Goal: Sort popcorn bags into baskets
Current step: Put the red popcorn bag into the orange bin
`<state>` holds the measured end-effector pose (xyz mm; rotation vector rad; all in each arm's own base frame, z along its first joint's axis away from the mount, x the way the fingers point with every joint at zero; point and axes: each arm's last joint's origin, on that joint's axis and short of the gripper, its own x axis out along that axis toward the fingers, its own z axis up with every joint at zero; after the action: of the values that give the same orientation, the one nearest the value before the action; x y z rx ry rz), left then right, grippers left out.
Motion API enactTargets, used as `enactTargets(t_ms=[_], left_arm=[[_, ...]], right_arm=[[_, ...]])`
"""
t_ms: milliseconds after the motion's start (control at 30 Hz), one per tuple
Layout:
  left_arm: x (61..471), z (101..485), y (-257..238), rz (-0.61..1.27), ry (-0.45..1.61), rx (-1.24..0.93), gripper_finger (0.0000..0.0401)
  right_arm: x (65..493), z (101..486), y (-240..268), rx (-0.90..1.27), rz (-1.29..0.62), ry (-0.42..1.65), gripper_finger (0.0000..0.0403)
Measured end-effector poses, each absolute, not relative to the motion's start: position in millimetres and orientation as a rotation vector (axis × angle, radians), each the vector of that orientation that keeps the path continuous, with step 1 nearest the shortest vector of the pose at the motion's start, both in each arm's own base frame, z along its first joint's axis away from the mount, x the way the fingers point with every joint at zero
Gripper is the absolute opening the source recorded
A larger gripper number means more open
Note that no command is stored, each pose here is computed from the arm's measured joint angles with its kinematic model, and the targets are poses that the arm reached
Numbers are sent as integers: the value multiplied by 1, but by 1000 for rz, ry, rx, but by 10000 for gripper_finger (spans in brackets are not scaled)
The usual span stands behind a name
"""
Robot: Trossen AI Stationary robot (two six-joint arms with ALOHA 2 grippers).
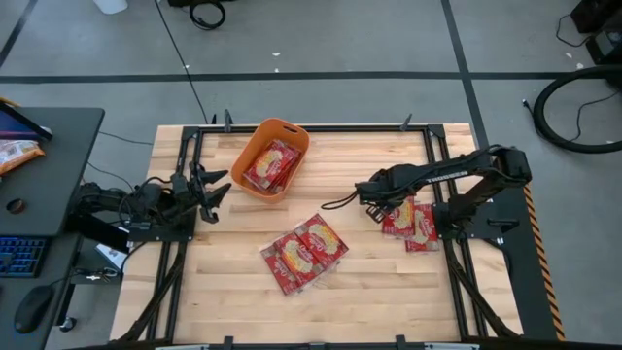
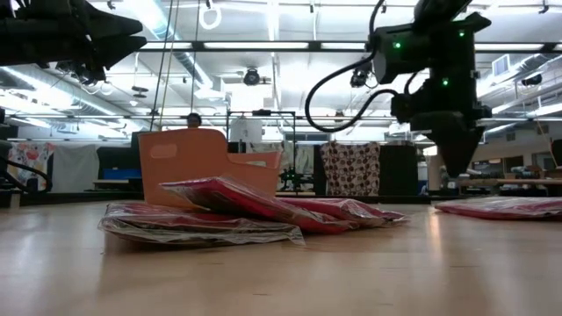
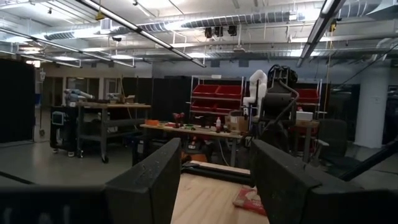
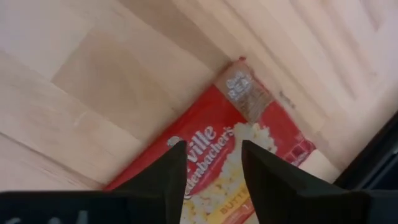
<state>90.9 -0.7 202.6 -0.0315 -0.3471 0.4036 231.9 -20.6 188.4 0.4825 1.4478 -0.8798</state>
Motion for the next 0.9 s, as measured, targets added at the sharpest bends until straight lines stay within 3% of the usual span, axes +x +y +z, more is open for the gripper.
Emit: enactTargets(t_ms=[300,500,700,900], left_arm=[[91,203,-1,404,-347,-32,194],[91,202,-1,404,-346,-30,194],[91,202,-1,404,-345,-30,194],[91,202,-1,404,-345,-30,194]], right_arm=[[239,169,-20,552,-931,1521,208],[244,152,-20,566,-922,1606,218],[239,136,-22,567,-884,1708,198],[237,133,-20,554,-855,1710,143]])
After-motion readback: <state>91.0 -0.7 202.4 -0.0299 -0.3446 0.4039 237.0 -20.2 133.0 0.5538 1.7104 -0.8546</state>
